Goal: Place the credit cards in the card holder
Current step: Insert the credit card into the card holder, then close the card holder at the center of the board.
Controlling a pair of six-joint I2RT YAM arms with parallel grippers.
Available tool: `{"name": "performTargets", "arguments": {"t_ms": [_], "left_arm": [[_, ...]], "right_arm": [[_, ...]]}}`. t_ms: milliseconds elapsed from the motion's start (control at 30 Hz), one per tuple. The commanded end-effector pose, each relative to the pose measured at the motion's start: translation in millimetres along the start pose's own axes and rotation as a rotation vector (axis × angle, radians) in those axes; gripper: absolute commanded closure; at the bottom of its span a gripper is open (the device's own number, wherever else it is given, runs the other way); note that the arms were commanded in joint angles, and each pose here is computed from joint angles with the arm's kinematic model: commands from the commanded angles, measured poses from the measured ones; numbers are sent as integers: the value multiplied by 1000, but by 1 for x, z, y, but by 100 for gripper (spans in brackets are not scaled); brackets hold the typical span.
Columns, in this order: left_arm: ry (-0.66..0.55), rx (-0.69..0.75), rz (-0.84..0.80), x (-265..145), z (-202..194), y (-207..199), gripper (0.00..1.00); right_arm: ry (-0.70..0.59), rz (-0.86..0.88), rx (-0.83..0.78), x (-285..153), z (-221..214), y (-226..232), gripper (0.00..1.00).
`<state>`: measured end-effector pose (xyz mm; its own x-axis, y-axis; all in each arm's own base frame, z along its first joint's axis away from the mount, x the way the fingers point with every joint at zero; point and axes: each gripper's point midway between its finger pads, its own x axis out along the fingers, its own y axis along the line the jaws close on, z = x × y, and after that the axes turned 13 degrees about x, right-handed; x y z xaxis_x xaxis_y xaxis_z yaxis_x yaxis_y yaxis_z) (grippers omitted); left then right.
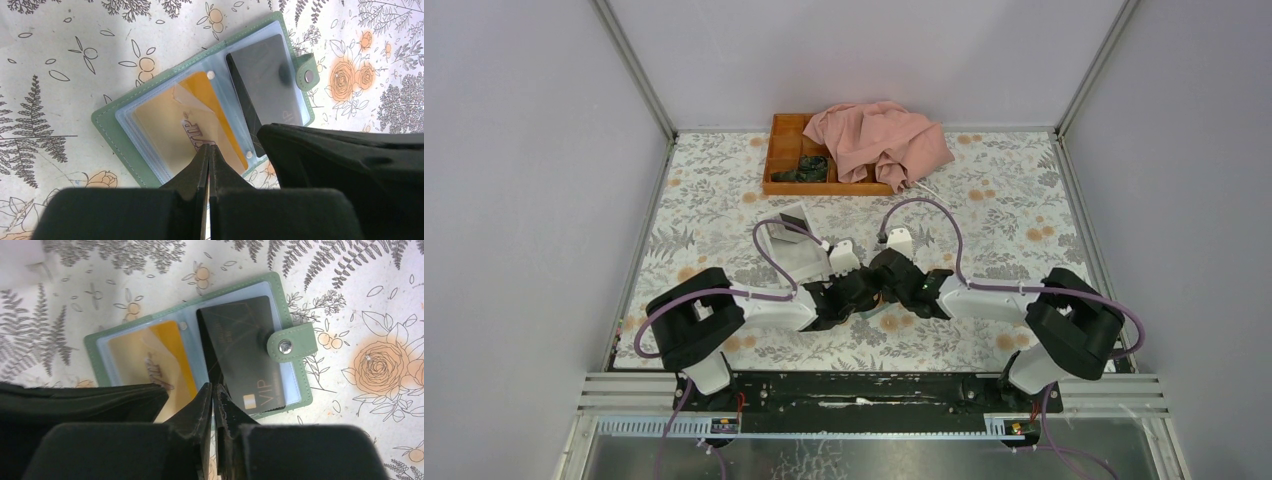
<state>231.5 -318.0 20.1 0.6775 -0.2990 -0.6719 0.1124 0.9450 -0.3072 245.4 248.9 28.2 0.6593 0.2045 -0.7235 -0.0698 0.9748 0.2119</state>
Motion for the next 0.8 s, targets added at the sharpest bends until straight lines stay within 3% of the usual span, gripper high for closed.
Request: {"name": "performTargets", "arguments": {"t_ms": [0, 233, 467, 767], "left_arm": [[61, 77, 95, -4, -22, 32, 100], [57, 82, 106, -6, -22, 37, 100], [56, 89, 106, -8, -21, 38, 100], [68, 95, 106, -8, -23, 39, 100]], "right_arm": [[-70, 87, 24, -20, 23, 23, 86], [-136, 50, 43, -31, 32, 5, 66], [-165, -65, -48, -25, 32, -20, 41], [-183, -157, -145, -10, 36, -29, 31]]}}
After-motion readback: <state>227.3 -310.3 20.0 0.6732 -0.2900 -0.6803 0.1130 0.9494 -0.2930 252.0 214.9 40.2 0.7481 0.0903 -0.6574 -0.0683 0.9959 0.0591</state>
